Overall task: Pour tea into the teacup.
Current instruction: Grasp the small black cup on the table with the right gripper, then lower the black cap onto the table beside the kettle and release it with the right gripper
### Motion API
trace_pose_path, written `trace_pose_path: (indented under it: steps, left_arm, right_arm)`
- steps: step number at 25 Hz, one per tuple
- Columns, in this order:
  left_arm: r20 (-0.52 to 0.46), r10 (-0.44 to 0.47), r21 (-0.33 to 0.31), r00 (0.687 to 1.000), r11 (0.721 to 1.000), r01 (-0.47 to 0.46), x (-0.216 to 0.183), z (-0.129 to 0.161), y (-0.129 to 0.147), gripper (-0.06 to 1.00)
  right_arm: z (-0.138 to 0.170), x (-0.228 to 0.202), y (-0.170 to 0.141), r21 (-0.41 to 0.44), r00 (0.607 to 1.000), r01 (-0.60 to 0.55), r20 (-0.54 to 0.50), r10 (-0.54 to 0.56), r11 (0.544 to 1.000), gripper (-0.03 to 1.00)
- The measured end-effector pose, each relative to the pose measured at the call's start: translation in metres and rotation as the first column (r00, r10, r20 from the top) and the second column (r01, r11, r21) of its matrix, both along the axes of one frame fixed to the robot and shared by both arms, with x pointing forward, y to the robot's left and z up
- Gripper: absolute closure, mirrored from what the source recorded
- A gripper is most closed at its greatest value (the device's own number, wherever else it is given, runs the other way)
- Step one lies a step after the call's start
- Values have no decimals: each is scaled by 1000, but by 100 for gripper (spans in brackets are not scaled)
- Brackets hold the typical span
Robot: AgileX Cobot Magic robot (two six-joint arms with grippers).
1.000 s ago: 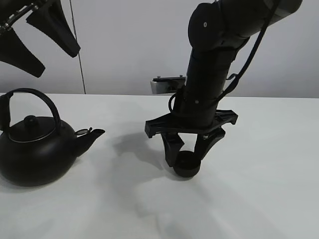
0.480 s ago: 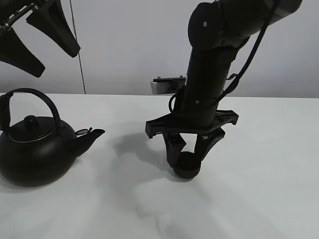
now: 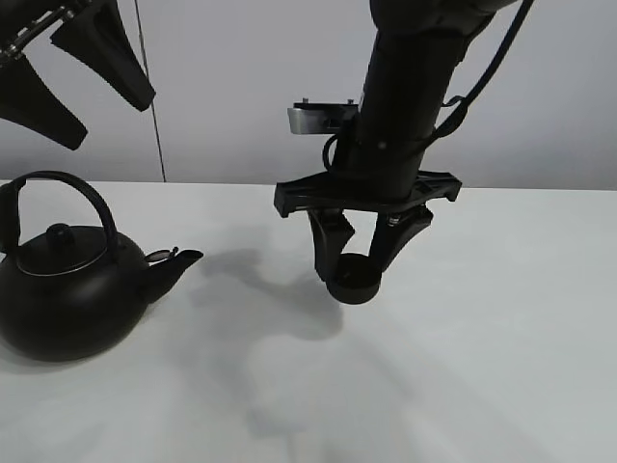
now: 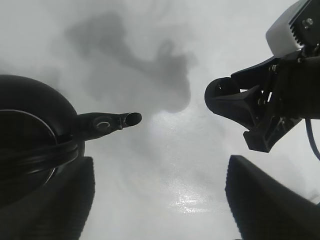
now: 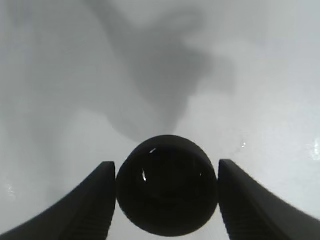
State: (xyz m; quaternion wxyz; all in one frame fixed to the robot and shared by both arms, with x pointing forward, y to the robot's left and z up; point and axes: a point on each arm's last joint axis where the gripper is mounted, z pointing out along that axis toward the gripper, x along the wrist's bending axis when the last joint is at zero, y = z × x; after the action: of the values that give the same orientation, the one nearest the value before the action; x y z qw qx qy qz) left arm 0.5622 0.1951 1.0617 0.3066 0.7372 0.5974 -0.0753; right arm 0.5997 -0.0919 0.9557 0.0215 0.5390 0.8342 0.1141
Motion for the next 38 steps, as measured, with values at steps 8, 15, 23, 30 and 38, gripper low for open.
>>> trace_pose_path:
  steps: [8, 15, 23, 30, 38]
  left_arm:
    - [2, 1, 0, 1000, 1000, -1, 0, 0, 0, 41]
    - [6, 4, 0, 1000, 1000, -4, 1, 0, 0, 41]
    - [7, 5, 0, 1000, 1000, -5, 1, 0, 0, 41]
    - [7, 5, 0, 1000, 1000, -5, 1, 0, 0, 41]
    - [7, 5, 0, 1000, 1000, -5, 1, 0, 0, 41]
  right_arm:
    - [2, -12, 32, 81, 998, -54, 37, 51, 995, 57]
    - [-10, -13, 56, 140, 995, -60, 93, 47, 988, 57]
    - [-48, -5, 62, 139, 997, -33, 72, 23, 990, 57]
    - [-48, -4, 63, 150, 997, -25, 74, 14, 988, 57]
    - [-52, -5, 64, 152, 998, -18, 61, 8, 988, 49]
